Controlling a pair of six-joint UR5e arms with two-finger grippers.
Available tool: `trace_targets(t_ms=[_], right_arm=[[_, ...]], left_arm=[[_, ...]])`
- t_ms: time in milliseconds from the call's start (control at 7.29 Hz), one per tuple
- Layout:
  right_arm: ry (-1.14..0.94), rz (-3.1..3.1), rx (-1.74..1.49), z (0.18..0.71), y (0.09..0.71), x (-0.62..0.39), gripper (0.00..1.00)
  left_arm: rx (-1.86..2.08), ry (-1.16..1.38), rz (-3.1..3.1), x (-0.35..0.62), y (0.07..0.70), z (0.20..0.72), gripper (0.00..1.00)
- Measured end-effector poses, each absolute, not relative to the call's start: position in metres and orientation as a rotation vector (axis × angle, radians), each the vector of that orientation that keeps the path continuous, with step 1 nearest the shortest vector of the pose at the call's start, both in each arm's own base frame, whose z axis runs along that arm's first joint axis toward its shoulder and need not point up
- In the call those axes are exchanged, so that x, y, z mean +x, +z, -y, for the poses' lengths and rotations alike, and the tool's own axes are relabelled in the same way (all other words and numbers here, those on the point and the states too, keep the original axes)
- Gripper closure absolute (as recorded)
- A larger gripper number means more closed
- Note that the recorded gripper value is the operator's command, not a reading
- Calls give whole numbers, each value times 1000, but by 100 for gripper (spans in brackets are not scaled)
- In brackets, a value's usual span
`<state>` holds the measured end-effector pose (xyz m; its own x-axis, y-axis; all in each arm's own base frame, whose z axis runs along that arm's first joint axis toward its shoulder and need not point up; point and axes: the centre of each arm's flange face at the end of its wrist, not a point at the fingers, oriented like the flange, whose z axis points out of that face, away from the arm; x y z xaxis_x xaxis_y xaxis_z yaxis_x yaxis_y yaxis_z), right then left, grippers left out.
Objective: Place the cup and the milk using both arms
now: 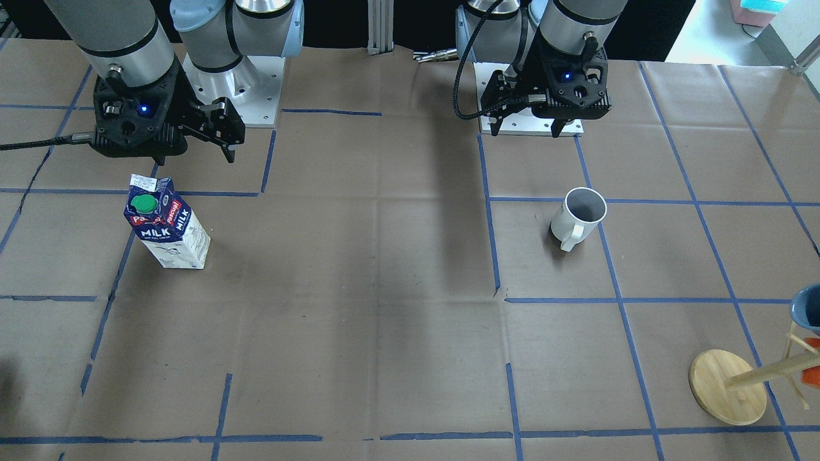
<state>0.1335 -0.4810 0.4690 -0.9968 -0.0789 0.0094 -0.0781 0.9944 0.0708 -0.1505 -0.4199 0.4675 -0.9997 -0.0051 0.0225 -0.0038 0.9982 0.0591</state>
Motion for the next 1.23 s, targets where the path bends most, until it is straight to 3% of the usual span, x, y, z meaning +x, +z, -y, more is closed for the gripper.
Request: trace_targets(t_ms=[1234], right_arm=[[-115, 3123, 124, 483, 468, 125, 0]], left_arm=[[-89, -136, 3107, -129, 440, 403, 0]])
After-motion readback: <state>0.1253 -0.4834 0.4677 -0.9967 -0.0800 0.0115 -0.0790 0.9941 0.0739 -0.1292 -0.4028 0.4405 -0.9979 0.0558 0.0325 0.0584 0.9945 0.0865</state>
